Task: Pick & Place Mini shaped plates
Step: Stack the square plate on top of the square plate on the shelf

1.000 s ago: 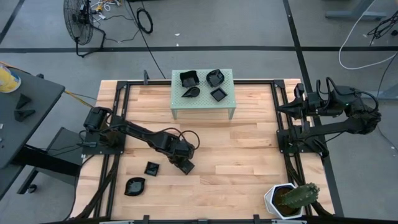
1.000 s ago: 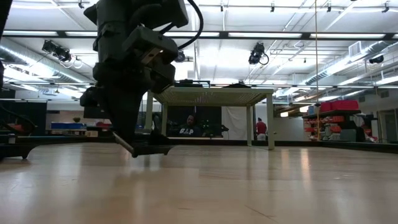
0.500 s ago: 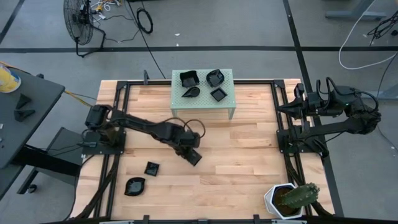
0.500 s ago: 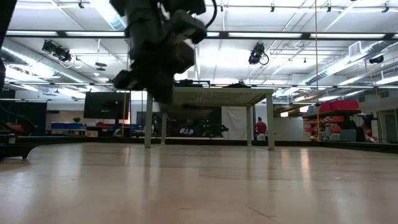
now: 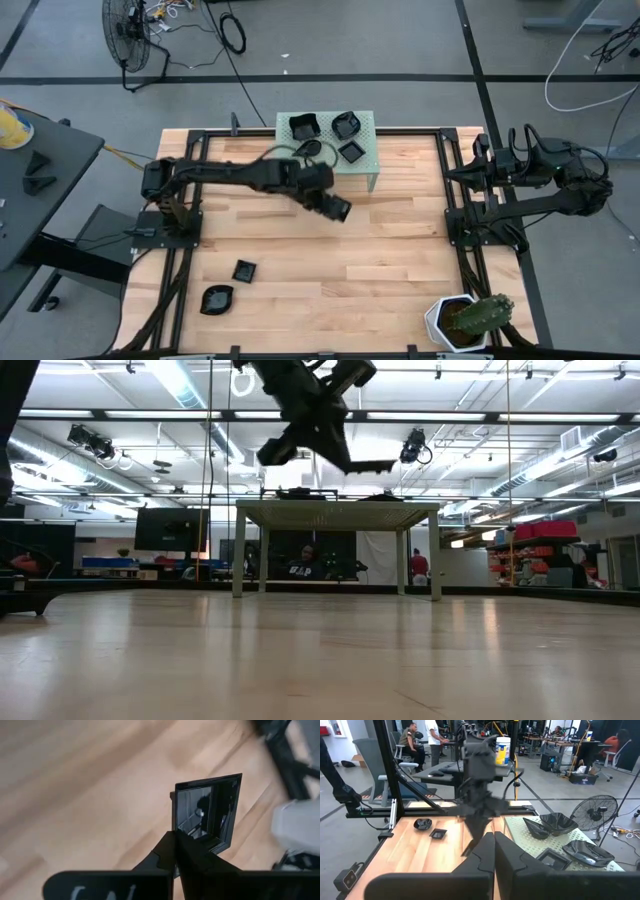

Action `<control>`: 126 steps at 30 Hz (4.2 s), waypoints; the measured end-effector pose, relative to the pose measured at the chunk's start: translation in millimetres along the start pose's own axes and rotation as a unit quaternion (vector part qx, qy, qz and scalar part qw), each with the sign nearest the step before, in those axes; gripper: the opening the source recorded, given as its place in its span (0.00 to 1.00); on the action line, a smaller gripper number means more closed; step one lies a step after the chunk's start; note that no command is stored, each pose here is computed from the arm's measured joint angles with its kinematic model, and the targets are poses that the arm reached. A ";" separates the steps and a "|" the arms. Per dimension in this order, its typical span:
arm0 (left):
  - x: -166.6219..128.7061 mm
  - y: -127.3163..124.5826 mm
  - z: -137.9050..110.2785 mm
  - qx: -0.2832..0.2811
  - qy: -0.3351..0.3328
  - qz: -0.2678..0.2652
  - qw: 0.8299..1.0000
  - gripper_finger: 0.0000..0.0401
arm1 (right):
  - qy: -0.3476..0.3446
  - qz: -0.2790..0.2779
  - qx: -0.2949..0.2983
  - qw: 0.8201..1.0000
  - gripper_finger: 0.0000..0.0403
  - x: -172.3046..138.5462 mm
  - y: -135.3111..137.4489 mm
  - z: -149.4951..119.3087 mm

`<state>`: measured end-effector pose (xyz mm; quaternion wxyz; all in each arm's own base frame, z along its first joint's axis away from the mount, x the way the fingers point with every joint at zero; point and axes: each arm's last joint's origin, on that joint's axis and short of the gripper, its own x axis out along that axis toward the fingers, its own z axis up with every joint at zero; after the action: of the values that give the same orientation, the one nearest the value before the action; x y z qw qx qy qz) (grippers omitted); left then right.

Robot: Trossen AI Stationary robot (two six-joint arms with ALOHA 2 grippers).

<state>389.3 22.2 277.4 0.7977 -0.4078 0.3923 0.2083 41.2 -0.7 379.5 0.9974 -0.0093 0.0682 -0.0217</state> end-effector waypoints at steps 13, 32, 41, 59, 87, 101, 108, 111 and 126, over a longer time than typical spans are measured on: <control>-49.0 14.8 84.6 0.046 -0.115 -0.033 0.992 0.03 | 0.000 0.000 0.000 1.000 0.01 0.0 0.0 0.0; -30.8 49.0 126.0 0.106 -0.142 -0.047 0.983 0.03 | 0.000 0.000 0.000 1.000 0.01 -0.1 0.0 0.0; -32.6 51.8 130.8 0.179 -0.159 -0.037 0.970 0.03 | 0.000 0.000 0.000 1.000 0.01 -0.1 0.0 0.0; -5.8 64.9 140.2 0.234 -0.159 -0.019 0.959 0.03 | 0.000 0.000 0.000 1.000 0.01 -0.1 0.0 -0.1; -4.0 72.1 144.3 0.238 -0.157 -0.015 0.958 0.03 | 0.000 0.000 0.000 1.000 0.01 -0.1 0.0 0.0; 2.4 76.1 144.6 0.225 -0.147 -0.013 0.963 0.03 | 0.000 0.000 0.000 1.000 0.01 0.0 0.0 0.0; 2.6 75.8 144.0 0.225 -0.142 -0.019 0.964 0.07 | 0.000 0.000 0.000 1.000 0.01 0.0 0.0 0.0; 2.5 76.0 144.2 0.220 -0.144 -0.018 0.965 0.14 | 0.000 0.000 0.000 1.000 0.01 0.0 0.0 0.0; -12.6 71.7 142.1 0.215 -0.143 -0.028 0.966 0.37 | 0.000 0.000 0.000 1.000 0.01 -0.1 0.0 0.0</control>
<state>399.7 179.3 303.6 0.9199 -0.2033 0.2985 0.1526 41.1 -0.7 379.5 0.9974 -0.0092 0.0679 -0.0216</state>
